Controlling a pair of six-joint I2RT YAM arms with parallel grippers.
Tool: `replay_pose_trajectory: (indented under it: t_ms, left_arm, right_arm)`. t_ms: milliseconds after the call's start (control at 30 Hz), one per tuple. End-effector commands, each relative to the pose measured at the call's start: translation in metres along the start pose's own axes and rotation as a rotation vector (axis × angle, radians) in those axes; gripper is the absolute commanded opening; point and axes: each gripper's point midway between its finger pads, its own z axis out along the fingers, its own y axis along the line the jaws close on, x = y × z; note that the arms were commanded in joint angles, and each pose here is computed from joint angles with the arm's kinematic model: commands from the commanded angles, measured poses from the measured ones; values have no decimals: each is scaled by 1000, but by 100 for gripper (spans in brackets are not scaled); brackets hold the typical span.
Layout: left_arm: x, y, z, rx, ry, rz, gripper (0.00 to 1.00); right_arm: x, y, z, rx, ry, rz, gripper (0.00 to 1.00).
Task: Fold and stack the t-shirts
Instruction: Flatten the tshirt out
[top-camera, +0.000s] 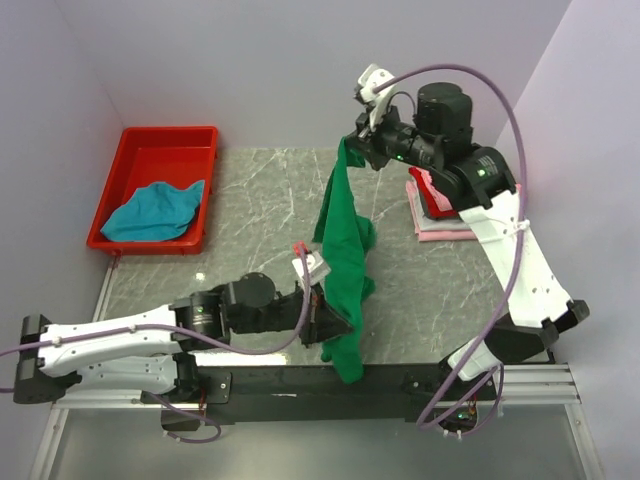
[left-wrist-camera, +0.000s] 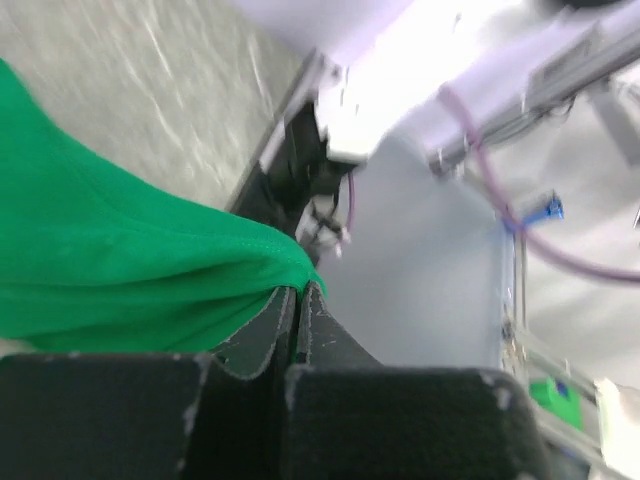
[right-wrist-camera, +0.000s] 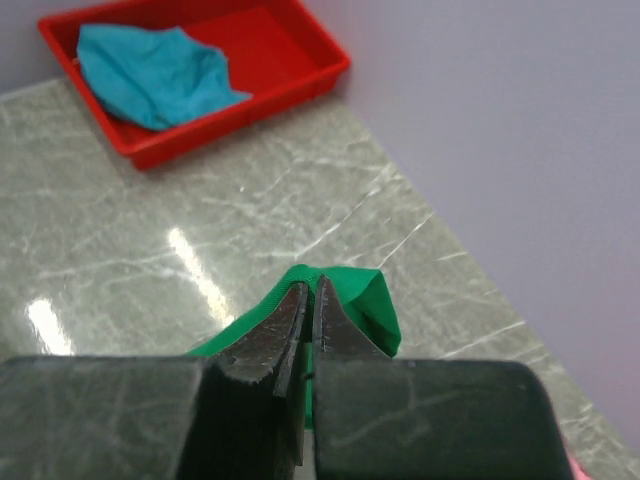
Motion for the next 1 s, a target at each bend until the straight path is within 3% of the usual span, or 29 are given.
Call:
replay_pose_trajectory:
  t_ms: [0, 33, 67, 167, 300, 367, 467, 567, 733, 833, 900, 933, 967]
  left_arm:
    - [-82, -30, -45, -22, -224, 83, 0]
    - [-88, -22, -56, -84, -243, 79, 0]
    - [-117, -14, -81, -173, -367, 62, 0]
    - [-147, 7, -130, -332, -530, 38, 0]
    - [-173, 20, -180, -463, -658, 56, 0]
    - [-196, 7, -205, -457, -725, 66, 0]
    - [-237, -22, -241, -441, -793, 112, 0]
    - [-274, -58, -259, -390, -792, 197, 1]
    - [-305, -107, -243, -266, -732, 347, 1]
    - [-297, -112, -190, -221, -633, 390, 1]
    - [-272, -107, -144, -181, -530, 387, 1]
    - [-240, -88, -108, -190, -428, 386, 1]
    - [-235, -89, -96, -157, -438, 368, 0]
  right_arm:
    - [-67, -17, -38, 115, -195, -26, 0]
    - [-71, -21, -37, 128, -203, -19, 0]
    - [-74, -24, -30, 137, -207, 2, 0]
    - [-78, -24, -3, 118, -223, 51, 0]
    - [-96, -13, 38, 78, -277, 99, 0]
    - [-104, 6, 63, 53, -294, 93, 0]
    - [-141, 33, 63, 47, -391, 61, 0]
    - [-185, 41, 26, 78, -506, 42, 0]
    - [-195, 4, -36, 151, -553, 66, 0]
    - [-158, -41, -40, 178, -484, 87, 0]
    - [-117, -56, -40, 162, -406, 79, 0]
    - [-107, -55, -47, 156, -390, 66, 0]
    - [-65, -56, -26, 130, -295, 74, 0]
